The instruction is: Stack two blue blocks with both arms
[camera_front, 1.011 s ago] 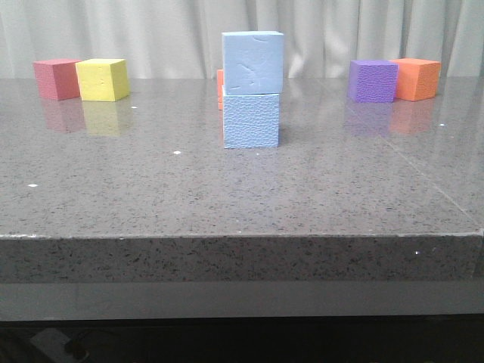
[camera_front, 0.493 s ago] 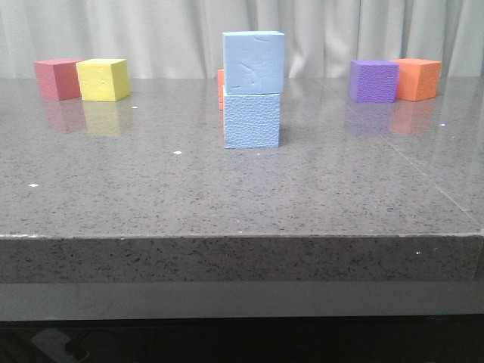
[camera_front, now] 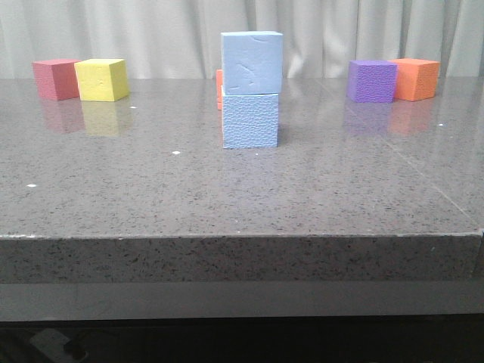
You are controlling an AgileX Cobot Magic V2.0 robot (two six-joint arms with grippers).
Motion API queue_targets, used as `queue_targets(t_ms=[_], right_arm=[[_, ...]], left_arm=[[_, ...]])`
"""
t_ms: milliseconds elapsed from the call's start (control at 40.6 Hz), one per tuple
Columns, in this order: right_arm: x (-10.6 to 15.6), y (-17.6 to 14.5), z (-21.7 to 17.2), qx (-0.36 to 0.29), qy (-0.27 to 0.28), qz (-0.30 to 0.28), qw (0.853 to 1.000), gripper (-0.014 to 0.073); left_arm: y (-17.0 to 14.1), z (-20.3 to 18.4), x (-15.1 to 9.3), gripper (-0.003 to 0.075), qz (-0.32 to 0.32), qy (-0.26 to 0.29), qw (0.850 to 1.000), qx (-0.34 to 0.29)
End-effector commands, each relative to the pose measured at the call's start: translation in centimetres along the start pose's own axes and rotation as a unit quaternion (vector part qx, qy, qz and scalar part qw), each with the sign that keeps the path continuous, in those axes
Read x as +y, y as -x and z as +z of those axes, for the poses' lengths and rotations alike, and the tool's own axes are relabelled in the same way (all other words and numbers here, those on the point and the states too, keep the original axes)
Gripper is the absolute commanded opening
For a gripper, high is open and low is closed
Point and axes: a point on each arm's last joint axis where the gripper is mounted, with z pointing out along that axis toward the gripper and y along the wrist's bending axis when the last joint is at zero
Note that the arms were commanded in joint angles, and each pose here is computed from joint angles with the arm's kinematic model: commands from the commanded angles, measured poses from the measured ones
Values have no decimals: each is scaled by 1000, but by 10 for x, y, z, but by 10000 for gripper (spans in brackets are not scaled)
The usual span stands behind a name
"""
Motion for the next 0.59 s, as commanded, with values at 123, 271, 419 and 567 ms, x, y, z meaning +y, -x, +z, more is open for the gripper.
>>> queue_targets(t_ms=[123,271,419,567], right_arm=[[-2,-10,-4,-72,-34,-8,997,-66],[-2,-10,-4,-71,-34,-9,997,-66],[-3,-8,-4,-80,-36,-9,996,-66],[-3,-4,-5,-104,-37,23,994,-66]], left_arm=[[8,-2,0,-20,-4,0,999,-50],[8,-2,0,-20,-4,0,999,-50],[8,-2,0,-20,-4,0,999,-50],[8,-2,0,-20,-4,0,999,-50]])
